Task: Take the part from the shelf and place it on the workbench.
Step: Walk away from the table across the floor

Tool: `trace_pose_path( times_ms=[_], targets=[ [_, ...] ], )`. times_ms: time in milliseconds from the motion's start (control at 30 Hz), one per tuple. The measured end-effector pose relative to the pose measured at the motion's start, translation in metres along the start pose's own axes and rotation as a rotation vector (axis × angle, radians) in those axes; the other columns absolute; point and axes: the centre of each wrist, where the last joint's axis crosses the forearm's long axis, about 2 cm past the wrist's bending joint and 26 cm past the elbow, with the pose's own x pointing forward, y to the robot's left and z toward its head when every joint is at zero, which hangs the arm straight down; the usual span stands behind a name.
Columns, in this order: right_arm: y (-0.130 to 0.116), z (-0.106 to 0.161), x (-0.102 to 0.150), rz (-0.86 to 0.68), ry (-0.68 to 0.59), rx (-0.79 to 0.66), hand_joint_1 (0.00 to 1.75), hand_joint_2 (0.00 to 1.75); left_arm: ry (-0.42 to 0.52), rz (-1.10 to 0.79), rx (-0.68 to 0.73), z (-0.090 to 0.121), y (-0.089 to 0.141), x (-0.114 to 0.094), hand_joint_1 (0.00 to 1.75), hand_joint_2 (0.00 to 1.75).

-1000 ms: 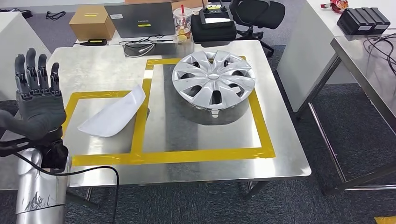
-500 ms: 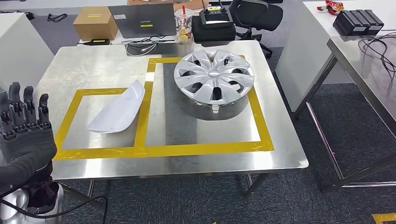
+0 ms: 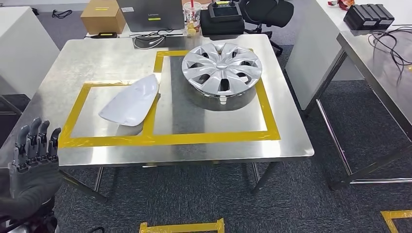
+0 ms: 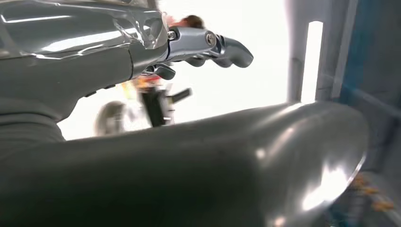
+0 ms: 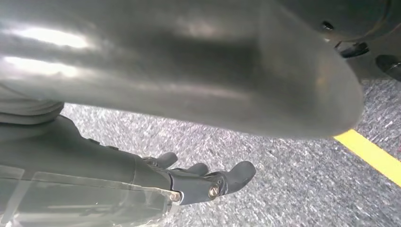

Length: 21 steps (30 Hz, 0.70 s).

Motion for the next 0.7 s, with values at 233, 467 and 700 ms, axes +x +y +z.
trace_pose_path(
  times_ms=[233,467,700],
  targets=[
    [0.012,-0.002,0.003,-0.029,-0.007,-0.002,0.00,0.00,0.087,-0.024,0.019,0.022,0.005,0.004,0.00,0.00],
    [0.020,-0.004,0.007,-0.063,-0.001,0.022,0.00,0.00,0.178,-0.064,0.028,0.032,0.011,0.005,0.00,0.00],
    [0.023,-0.004,0.010,-0.114,0.003,0.032,0.00,0.00,0.618,-0.175,0.046,0.095,0.031,-0.026,0.00,0.00]
  ],
)
